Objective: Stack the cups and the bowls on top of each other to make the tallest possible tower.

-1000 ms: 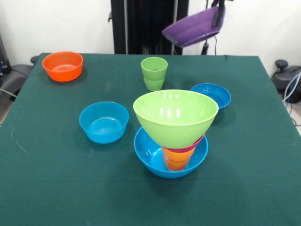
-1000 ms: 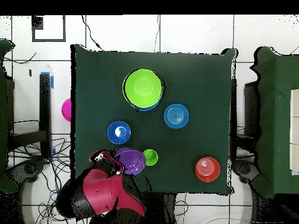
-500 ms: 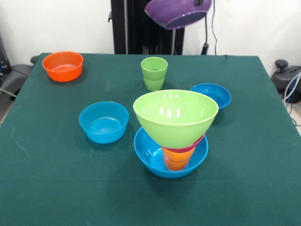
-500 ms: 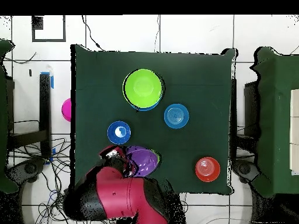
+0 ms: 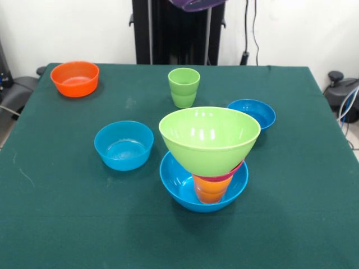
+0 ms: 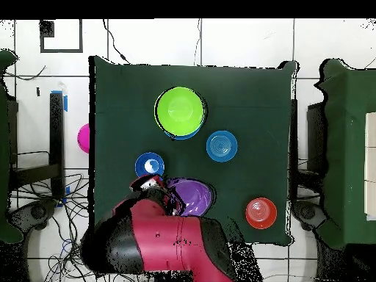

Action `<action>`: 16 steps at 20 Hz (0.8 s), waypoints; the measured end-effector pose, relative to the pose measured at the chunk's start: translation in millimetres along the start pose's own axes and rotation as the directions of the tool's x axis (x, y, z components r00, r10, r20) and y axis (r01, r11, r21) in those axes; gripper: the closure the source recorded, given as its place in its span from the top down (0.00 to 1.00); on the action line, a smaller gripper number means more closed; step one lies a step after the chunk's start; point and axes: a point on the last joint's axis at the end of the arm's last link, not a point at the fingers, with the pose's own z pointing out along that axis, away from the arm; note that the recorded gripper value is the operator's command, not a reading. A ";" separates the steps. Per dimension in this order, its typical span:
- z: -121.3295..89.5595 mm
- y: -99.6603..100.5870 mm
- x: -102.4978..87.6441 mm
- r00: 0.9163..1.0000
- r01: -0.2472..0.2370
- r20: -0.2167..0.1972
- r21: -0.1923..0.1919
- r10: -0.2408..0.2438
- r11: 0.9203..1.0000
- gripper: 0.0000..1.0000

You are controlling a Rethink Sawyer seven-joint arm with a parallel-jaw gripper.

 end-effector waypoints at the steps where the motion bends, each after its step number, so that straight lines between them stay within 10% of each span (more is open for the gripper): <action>1: -4.3 5.2 -6.4 1.000 0.019 0.000 0.000 -0.019 1.000 0.00; 7: -21.4 38.5 -40.0 0.995 0.102 0.020 -0.038 -0.101 0.994 0.00; 16: -27.2 68.3 -82.6 0.993 0.106 0.054 -0.096 -0.101 0.990 0.00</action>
